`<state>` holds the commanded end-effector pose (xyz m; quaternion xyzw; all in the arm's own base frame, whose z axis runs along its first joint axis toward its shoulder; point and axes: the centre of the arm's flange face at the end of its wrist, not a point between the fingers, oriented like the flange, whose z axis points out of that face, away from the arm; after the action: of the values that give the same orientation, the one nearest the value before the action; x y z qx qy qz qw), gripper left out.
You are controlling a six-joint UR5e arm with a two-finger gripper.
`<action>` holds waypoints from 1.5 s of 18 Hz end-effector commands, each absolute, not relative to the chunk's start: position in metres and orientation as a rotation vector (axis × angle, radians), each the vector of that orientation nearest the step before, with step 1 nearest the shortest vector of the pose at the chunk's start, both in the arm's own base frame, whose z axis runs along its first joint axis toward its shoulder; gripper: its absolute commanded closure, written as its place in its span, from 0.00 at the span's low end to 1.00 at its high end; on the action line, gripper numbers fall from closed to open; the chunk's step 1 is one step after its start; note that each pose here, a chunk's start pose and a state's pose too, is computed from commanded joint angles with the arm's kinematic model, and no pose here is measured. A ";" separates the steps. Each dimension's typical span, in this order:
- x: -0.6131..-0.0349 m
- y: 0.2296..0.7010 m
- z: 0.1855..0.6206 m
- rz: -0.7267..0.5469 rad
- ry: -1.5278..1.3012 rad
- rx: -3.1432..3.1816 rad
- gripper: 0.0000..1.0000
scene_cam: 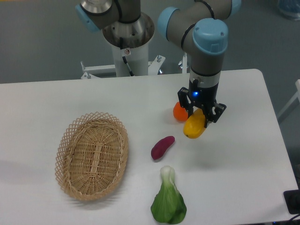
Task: Place the mango on the table
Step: 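Carry the yellow mango in the gripper away from the orange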
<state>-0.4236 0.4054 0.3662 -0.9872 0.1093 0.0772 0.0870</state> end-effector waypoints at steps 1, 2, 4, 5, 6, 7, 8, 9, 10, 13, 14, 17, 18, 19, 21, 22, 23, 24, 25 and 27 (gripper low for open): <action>-0.423 0.405 0.365 0.229 0.326 -2.943 0.49; -0.424 0.405 0.365 0.230 0.323 -2.941 0.49; -0.424 0.405 0.365 0.230 0.323 -2.941 0.49; -0.424 0.405 0.365 0.230 0.323 -2.941 0.49; -0.424 0.405 0.365 0.230 0.323 -2.941 0.49; -0.425 0.404 0.366 0.232 0.321 -2.941 0.49; -0.425 0.403 0.364 0.229 0.326 -2.942 0.49; -0.426 0.403 0.364 0.229 0.348 -2.941 0.49; -0.427 0.400 0.364 0.228 0.366 -2.942 0.49; -0.429 0.393 0.365 0.227 0.364 -2.945 0.49; -0.429 0.388 0.363 0.225 0.385 -2.947 0.49; -0.433 0.380 0.356 0.214 0.442 -2.950 0.49; -0.434 0.376 0.353 0.210 0.444 -2.952 0.49; -0.439 0.368 0.350 0.210 0.445 -2.957 0.49; -0.447 0.351 0.338 0.192 0.490 -2.963 0.49; -0.453 0.337 0.332 0.181 0.509 -2.966 0.49; -0.460 0.325 0.327 0.170 0.516 -2.970 0.49; -0.466 0.316 0.326 0.168 0.500 -2.974 0.49; -0.471 0.310 0.323 0.160 0.478 -2.980 0.49; -0.478 0.308 0.315 0.137 0.415 -2.992 0.49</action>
<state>-0.4779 0.3078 0.3153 -0.9878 0.1370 0.0452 0.0589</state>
